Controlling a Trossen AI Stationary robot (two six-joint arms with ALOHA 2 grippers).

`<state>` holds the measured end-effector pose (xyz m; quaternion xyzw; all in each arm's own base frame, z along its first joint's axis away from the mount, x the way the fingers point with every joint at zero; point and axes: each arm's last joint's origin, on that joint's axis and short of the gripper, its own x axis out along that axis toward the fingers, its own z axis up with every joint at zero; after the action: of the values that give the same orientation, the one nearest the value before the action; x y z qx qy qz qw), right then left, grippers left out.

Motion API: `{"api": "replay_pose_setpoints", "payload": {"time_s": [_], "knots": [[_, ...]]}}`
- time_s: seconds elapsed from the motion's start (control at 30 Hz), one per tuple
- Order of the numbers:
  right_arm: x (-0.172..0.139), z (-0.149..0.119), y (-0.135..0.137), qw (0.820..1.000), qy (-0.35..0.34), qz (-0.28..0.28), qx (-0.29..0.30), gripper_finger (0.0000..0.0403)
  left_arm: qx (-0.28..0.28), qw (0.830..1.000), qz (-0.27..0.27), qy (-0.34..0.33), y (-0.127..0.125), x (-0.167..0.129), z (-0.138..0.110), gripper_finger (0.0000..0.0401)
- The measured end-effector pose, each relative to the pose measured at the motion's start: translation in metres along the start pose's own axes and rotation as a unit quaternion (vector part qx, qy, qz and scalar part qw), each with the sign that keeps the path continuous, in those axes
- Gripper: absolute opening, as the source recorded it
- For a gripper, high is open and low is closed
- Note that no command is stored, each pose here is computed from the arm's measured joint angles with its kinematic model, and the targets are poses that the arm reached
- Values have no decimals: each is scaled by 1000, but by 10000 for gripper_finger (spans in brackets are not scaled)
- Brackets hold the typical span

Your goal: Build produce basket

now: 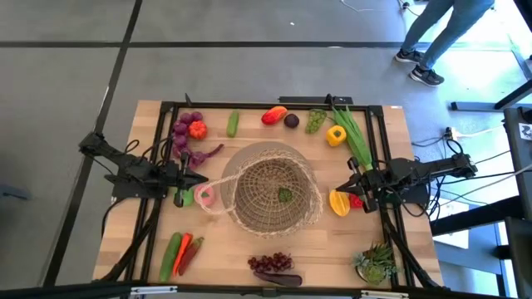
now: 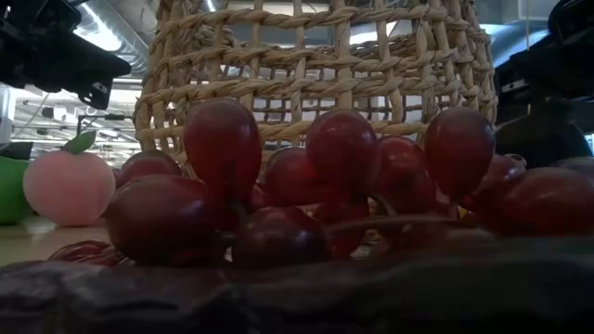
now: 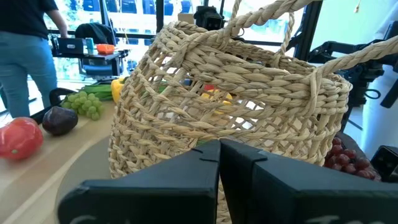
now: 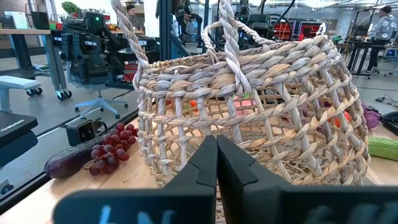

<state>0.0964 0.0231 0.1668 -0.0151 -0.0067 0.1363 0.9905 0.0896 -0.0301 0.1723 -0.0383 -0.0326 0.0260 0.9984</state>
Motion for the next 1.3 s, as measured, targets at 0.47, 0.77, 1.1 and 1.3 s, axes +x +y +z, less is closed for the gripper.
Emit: {"api": "replay_pose_setpoints", "payload": {"time_s": [0.47, 0.77, 1.1, 1.3], "knots": [[0, 0, -1, 996, 2, -15, -89, 0, 0, 1000, 0, 0, 0, 0, 0, 0], [0, 0, -1, 991, 3, -16, -130, 0, 0, 1000, 0, 0, 0, 0, 0, 0], [0, 0, -1, 1000, 0, -17, -11, 0, 0, 1000, 0, 0, 0, 0, 0, 0], [0, 2, -1, 997, -10, -17, 73, 0, 20, 999, 34, -9, 2, 0, 2, 0]]}}
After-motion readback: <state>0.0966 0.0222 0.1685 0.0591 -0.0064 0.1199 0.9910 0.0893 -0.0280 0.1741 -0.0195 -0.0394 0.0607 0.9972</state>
